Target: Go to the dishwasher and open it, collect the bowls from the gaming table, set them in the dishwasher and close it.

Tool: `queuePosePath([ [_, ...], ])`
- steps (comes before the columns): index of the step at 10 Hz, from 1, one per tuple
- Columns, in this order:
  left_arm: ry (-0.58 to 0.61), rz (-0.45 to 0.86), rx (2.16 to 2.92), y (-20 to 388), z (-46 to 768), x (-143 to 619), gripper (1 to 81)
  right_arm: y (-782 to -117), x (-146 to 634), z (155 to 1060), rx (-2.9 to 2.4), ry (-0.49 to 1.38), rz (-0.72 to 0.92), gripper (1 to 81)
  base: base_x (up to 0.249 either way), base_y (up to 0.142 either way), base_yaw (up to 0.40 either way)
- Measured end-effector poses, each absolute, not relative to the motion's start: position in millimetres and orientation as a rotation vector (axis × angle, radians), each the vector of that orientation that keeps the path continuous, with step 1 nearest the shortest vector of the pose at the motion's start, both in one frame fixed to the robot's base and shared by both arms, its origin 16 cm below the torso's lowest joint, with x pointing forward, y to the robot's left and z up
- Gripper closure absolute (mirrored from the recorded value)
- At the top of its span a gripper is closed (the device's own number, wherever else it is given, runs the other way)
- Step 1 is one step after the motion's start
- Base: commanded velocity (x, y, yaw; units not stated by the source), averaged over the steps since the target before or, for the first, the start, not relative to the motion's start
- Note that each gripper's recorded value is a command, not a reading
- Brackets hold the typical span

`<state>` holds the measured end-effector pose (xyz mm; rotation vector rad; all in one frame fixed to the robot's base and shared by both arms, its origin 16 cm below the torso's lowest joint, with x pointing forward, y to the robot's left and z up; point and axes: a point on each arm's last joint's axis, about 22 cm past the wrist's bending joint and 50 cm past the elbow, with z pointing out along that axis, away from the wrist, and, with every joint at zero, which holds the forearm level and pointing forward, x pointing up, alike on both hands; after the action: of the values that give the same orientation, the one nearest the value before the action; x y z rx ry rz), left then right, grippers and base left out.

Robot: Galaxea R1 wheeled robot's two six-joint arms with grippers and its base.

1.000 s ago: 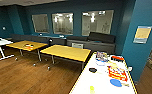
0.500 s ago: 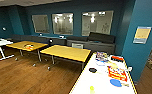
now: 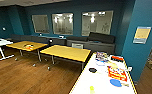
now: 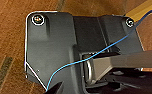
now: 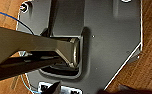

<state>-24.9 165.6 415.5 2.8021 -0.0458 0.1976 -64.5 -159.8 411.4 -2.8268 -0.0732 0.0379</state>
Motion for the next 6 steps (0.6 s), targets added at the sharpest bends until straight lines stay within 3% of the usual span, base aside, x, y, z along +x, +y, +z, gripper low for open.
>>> queuePosePath([
  [6,-0.046,0.202,2.802,165.6,415.7,-22.3,1.0,-151.9,-64.3,412.3,-2.817,-0.073,0.039,1.0,0.0,0.0,-0.235],
])
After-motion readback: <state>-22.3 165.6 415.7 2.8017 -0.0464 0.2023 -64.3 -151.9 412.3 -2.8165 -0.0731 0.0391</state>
